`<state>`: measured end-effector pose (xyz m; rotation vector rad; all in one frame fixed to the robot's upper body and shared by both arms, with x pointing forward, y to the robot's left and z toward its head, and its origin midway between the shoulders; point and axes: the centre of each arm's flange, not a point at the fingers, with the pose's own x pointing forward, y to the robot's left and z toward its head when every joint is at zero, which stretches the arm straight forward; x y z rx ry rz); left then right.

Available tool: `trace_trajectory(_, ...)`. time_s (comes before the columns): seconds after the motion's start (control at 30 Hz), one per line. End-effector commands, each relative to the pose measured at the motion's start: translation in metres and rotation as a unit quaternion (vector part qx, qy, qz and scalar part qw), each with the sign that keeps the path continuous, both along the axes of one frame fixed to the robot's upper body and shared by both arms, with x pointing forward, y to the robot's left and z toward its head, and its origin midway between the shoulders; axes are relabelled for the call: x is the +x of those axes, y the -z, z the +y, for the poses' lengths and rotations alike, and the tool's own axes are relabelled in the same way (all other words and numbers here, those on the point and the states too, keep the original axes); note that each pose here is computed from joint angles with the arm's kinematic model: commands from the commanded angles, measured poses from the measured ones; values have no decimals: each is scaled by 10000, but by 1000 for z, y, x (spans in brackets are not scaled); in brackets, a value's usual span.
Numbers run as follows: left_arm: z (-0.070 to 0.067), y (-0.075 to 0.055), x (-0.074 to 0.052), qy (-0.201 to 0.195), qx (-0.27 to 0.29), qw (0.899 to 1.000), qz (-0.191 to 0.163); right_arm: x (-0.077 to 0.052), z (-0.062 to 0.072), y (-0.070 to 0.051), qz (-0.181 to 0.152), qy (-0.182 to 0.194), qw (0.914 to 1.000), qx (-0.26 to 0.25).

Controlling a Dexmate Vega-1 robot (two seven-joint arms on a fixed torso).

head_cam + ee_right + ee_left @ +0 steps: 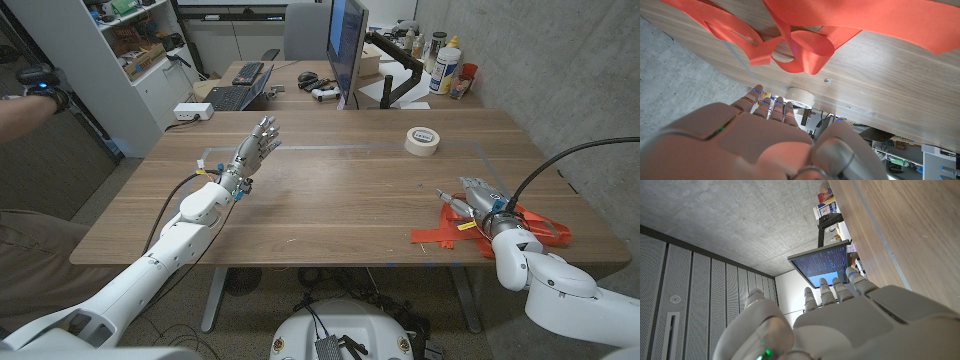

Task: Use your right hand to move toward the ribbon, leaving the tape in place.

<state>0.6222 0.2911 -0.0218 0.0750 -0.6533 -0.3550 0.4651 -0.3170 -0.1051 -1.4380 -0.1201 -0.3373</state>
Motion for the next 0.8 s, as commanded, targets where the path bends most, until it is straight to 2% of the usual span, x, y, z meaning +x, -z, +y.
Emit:
trace_trajectory(0.03, -1, 1, -1, -41, -63, 10000, -15, 1, -4, 7, 54, 71, 9999, 86)
trace_trajectory(0.53, -3, 2, -3, -102, 5, 9999, 10, 3, -8, 8, 63, 11, 10000, 46)
trace_trajectory(0.8, -3, 3, -6, -127, 28, 9999, 17, 5, -13, 13, 86, 16, 9999, 106)
